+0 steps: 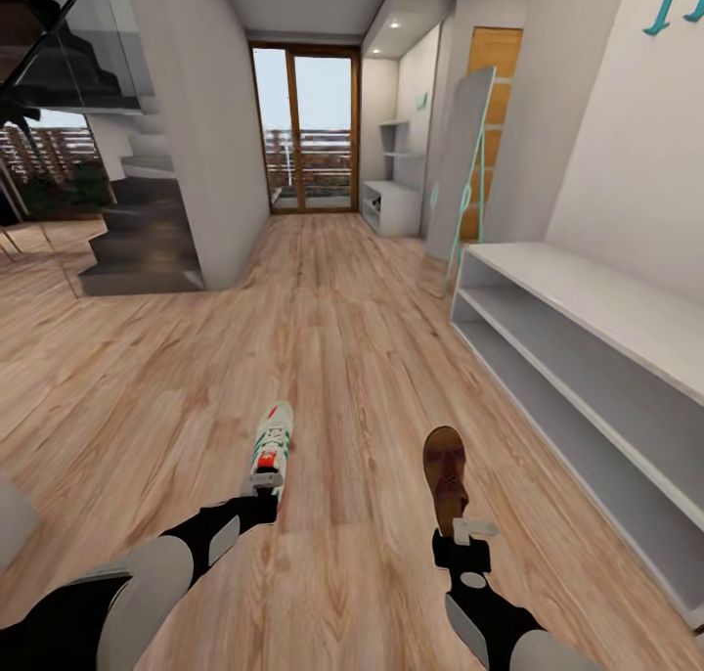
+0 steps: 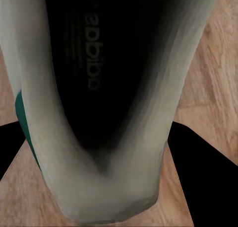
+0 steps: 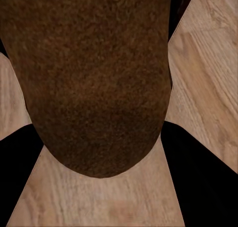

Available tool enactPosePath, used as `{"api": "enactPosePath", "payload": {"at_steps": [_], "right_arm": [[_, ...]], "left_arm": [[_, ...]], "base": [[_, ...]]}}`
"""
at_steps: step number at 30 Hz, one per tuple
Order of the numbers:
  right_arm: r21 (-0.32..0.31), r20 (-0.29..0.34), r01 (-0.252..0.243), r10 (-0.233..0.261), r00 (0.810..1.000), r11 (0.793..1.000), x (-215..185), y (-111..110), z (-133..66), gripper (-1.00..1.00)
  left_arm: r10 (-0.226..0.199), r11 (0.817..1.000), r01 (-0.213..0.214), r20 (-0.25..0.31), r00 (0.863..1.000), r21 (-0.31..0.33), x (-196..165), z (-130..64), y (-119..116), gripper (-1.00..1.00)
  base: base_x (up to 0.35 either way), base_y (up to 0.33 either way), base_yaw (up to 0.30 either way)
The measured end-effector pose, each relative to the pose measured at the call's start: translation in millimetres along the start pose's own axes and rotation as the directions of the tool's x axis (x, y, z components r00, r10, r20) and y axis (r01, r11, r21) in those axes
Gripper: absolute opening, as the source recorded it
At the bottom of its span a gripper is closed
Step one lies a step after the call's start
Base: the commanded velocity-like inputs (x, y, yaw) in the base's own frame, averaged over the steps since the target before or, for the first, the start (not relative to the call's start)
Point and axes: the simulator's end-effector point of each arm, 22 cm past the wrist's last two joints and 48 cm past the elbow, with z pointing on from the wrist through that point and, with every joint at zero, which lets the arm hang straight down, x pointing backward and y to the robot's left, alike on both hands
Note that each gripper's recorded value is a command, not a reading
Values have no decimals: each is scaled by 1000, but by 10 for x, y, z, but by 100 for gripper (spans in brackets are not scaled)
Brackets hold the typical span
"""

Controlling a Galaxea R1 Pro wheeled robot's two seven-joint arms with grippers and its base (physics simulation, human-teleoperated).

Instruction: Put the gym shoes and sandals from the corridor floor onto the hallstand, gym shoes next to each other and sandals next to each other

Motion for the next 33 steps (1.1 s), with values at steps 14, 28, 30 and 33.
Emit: {"api": "enactPosePath", "payload": {"at_steps": [14,28,30,33], "right_arm": [[7,-38,12,-12,999,1000,196,-37,18,-100],[14,-52,21,-20,998,1000,274,-79,15,-100],[16,-43,17,-17,999,1000,256,-91,18,-100],[25,-8,6,-5,1000,1000,179,-146,31,-100]], "left_arm": [[-93,996,93,-16,996,-3,86,44,37,-100],[-118,993,118,-3,993,2,49,47,14,-100],[-116,993,116,-2,993,3,46,47,14,-100],[-114,993,114,-2,993,2,43,46,21,-100]], "base": [[350,0,0],[350,0,0],[350,0,0],[350,0,0]]}}
